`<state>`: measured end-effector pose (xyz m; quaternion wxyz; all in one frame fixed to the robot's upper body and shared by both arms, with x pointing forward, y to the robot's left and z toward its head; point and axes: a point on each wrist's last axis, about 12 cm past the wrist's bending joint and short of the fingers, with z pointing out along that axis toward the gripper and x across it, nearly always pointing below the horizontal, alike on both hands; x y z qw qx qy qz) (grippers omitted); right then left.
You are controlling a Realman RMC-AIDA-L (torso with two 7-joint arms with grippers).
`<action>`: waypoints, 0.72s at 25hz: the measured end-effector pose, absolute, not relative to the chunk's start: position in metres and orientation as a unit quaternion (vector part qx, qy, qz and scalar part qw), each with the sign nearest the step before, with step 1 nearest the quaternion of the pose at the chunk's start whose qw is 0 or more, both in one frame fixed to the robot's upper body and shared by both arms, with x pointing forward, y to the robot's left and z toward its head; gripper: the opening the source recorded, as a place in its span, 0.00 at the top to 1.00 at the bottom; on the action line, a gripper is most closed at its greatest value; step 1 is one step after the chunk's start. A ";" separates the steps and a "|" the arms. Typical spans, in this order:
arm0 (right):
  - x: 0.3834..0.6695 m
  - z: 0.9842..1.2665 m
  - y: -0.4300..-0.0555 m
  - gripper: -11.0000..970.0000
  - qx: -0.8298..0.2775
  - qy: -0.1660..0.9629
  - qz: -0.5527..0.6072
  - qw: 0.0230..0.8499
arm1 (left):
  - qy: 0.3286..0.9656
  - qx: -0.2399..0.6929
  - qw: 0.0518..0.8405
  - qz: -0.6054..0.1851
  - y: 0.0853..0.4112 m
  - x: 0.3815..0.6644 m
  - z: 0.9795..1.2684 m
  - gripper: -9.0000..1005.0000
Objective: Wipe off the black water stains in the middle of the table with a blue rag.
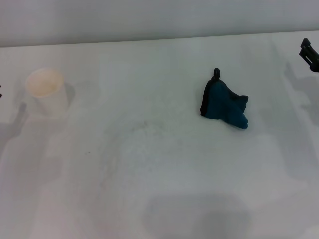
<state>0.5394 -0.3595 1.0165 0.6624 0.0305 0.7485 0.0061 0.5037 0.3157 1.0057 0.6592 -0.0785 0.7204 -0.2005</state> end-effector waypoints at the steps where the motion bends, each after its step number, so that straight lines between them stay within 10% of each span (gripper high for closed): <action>1: 0.540 1.017 -0.360 0.11 0.032 0.748 0.007 0.663 | 0.720 -0.082 0.658 -0.203 0.316 0.503 1.005 0.12; 18: 0.555 1.018 -0.353 0.11 0.037 0.764 0.014 0.644 | 0.720 -0.096 0.652 -0.215 0.313 0.505 1.005 0.12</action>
